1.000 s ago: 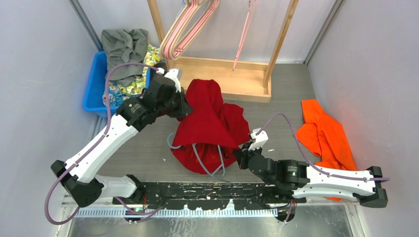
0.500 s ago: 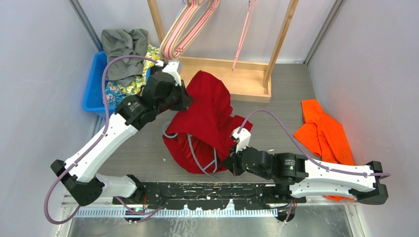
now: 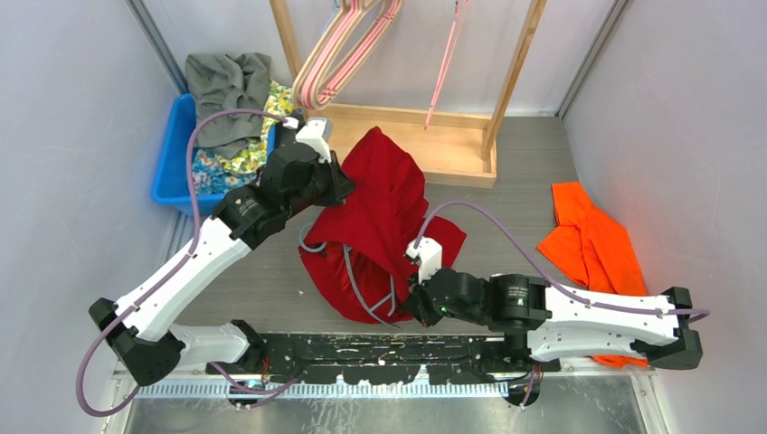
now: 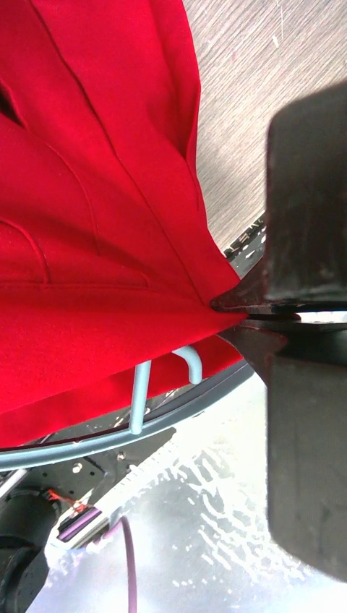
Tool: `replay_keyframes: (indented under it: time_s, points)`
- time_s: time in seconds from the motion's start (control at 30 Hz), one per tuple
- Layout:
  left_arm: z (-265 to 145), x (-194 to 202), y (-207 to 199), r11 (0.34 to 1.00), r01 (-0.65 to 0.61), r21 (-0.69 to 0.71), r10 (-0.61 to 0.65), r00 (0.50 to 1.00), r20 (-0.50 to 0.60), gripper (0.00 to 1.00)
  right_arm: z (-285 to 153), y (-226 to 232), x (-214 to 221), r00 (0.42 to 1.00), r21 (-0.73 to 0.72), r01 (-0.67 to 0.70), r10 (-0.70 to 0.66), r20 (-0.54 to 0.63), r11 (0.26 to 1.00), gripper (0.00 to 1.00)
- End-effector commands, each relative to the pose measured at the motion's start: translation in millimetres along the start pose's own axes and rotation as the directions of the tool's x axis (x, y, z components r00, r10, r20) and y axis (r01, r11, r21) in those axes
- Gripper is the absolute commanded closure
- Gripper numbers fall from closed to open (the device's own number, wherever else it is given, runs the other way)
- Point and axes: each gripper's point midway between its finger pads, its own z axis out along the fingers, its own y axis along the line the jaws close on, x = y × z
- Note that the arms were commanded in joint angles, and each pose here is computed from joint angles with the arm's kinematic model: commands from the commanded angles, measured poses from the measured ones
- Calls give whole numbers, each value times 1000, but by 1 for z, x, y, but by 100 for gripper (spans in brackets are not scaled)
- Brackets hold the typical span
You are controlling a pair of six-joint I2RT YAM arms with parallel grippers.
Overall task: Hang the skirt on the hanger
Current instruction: Hang the skirt on the hanger.
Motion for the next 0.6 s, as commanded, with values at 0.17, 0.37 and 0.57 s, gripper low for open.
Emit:
replay_keyframes:
  time_s: [0.17,0.37,0.57]
  points:
    - [-26,-81,5,996,87,30,-91,907,411,100,1,7,63,956,-45,63,-73,-284,997,98]
    - [-25,-79,15,997,75,14,-73,882,466,100,-14,26,78,934,-115,86,-120,-337,990,98]
    - [-26,-85,15,997,73,19,-73,860,505,100,-26,49,81,917,-200,111,-178,-357,973,98]
